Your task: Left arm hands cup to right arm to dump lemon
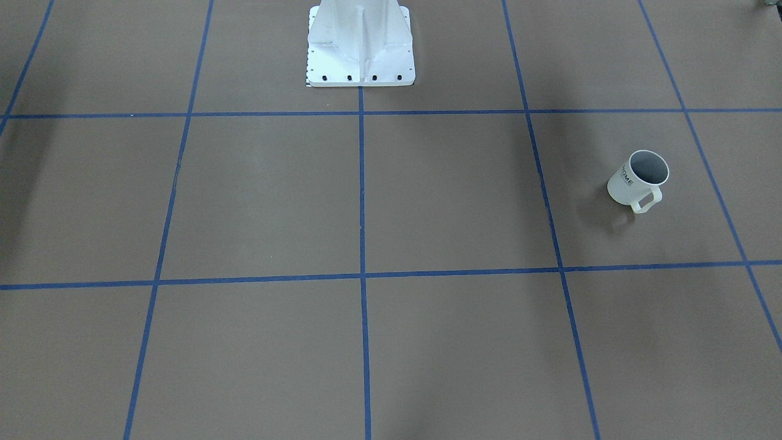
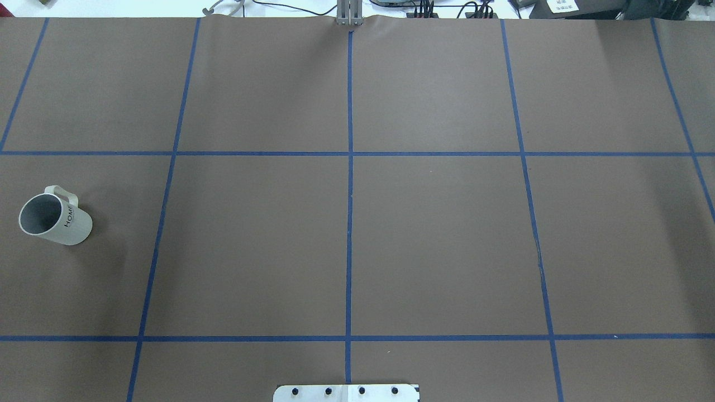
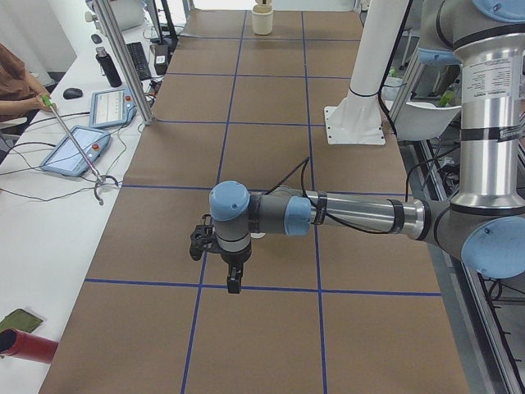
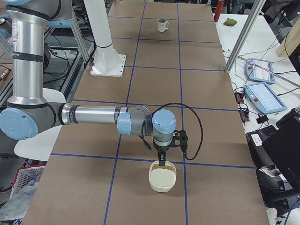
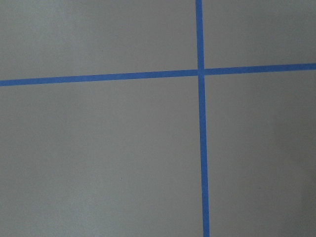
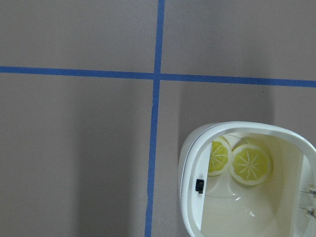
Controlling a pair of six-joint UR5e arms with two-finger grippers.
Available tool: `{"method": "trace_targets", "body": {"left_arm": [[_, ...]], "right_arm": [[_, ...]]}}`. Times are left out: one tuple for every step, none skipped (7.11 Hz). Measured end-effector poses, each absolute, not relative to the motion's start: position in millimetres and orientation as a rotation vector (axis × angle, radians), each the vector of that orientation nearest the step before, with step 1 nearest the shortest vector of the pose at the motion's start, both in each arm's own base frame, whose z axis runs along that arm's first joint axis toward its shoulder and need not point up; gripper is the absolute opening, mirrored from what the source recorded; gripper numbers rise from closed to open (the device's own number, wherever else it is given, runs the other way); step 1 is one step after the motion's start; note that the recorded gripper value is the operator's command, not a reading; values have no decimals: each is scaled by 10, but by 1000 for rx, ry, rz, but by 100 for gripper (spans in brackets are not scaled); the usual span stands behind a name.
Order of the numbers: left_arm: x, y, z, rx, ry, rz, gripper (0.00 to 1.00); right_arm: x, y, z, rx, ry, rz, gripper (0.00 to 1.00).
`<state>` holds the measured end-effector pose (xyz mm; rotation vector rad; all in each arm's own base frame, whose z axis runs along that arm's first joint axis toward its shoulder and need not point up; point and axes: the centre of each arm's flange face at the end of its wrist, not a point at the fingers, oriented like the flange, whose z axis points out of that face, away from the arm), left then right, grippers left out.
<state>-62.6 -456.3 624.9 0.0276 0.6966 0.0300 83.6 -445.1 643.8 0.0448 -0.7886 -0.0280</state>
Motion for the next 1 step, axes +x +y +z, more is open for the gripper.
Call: {"method": "trace_targets", "body": {"left_arm": [[-626, -4568, 6249, 28, 696, 30, 100]], "right_arm": [[835, -4451, 6438, 45, -788, -28, 99]]}}
